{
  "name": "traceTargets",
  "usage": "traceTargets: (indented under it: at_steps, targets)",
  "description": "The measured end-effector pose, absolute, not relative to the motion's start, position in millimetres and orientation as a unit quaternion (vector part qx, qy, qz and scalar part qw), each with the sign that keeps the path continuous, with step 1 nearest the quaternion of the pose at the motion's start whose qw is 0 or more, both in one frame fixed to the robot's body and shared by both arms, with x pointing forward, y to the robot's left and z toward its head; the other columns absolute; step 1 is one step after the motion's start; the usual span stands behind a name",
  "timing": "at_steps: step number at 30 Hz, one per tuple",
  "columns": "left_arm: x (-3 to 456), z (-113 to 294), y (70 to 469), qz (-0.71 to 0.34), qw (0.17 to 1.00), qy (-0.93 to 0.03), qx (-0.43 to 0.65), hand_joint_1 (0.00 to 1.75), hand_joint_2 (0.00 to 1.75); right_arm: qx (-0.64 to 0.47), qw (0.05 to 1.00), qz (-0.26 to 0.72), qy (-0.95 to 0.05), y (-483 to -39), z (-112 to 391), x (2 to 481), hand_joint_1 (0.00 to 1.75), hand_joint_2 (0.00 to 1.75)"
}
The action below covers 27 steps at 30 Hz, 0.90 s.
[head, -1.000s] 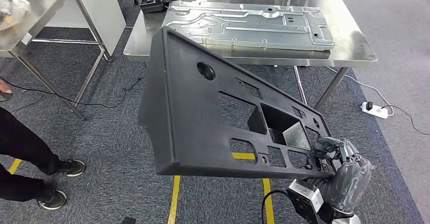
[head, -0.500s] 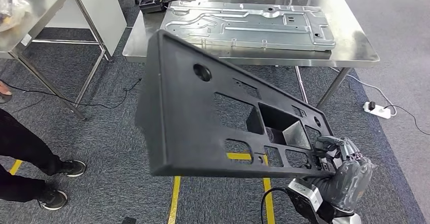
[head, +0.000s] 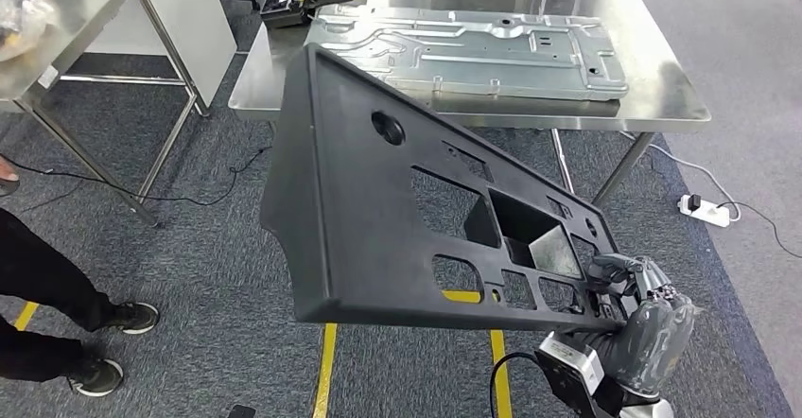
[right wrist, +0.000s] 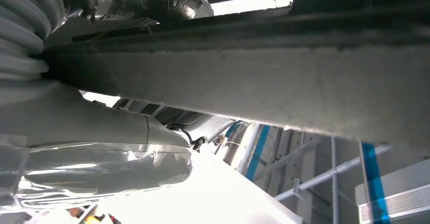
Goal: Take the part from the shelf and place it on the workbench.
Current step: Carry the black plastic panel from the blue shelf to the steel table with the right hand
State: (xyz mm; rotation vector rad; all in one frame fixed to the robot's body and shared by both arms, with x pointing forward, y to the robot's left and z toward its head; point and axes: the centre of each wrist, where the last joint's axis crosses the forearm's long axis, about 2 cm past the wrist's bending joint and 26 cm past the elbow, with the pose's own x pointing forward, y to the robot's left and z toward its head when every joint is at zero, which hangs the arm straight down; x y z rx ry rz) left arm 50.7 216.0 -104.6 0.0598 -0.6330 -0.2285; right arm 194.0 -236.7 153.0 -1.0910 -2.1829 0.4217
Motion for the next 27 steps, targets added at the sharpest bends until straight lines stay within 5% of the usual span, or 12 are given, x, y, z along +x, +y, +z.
traceTargets:
  at_steps: [27]
  targets:
    - [48.9, -104.9, 216.6, -0.112, 0.943, -0.312, 0.028, 0.0, 1.75, -0.415, 0.331, 0.158, -0.833, -237.4, 152.0, 194.1, 1.75, 1.75]
